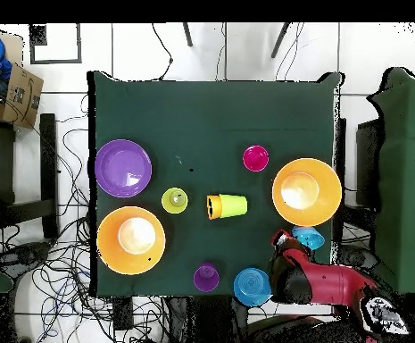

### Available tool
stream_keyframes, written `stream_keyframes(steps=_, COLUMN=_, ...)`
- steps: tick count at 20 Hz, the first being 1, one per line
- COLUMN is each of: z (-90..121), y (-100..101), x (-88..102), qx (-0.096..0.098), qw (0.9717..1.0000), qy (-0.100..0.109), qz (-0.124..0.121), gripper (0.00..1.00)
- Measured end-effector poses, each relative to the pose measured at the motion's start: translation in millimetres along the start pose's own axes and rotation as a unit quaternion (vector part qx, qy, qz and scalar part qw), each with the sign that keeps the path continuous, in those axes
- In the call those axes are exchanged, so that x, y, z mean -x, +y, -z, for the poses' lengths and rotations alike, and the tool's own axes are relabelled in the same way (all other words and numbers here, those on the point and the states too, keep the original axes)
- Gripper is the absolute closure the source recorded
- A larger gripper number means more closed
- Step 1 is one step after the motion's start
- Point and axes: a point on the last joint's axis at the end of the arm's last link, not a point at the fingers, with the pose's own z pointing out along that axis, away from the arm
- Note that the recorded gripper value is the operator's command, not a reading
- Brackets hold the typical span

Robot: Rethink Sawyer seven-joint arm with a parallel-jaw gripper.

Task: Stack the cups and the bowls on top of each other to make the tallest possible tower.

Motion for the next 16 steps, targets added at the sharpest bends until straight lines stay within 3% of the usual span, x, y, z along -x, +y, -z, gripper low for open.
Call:
stream_keyframes(steps=4, z=4, y=0, x=6.4, qx=0.007, qw=0.9999, qy=-0.005, qz=-0.011, gripper=1.0)
stream_keyframes(steps=8, z=14, y=-1, x=14.7, qx=0.013, qw=0.9992, qy=-0.002, qz=-0.038, gripper=1.0)
stream_keyframes(steps=12, z=30, y=-3, x=24.8, qx=0.014, qw=0.9966, qy=0.014, qz=-0.08, gripper=1.0)
stream_keyframes(steps=13, z=39, y=-3, x=30.3, qx=0.012, qw=0.9944, qy=0.028, qz=-0.102, gripper=1.0)
stream_keyframes(steps=16, z=46, y=0, x=35.2, qx=0.01, qw=0.9925, qy=0.039, qz=-0.115, gripper=1.0)
